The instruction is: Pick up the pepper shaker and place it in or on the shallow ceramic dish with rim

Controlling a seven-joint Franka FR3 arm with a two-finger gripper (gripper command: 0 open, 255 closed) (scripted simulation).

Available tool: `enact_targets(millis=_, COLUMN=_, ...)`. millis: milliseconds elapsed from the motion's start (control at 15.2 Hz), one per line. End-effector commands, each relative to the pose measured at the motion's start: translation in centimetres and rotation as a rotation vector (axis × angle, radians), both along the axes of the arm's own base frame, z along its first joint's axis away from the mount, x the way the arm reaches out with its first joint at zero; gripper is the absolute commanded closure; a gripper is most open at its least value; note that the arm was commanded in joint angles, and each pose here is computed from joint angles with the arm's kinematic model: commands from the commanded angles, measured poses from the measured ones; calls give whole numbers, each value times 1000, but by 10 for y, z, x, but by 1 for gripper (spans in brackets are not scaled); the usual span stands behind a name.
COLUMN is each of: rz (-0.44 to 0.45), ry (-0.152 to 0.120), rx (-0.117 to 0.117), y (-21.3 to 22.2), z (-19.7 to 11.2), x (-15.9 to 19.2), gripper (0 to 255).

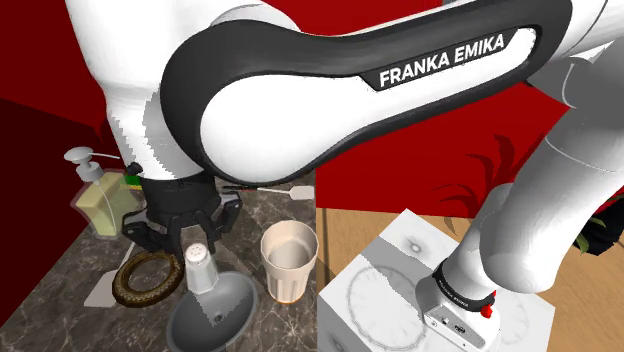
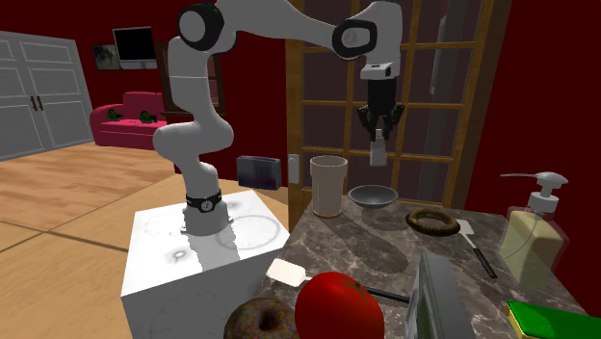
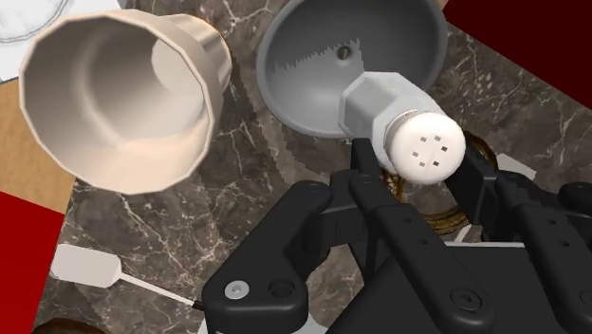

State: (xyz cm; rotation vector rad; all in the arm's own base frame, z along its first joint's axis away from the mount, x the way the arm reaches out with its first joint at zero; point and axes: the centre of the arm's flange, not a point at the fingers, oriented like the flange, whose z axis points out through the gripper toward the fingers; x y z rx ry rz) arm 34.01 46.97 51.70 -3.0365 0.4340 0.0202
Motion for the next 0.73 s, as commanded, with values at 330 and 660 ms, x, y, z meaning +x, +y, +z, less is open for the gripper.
enact_targets(millis=330, rz=-1, ry=0, rx=0, y=3, z=-36, x=0, gripper=255)
enact_targets(millis=660, rz=-1, ry=0, rx=0, y=3, z=-62, x=0, gripper=255)
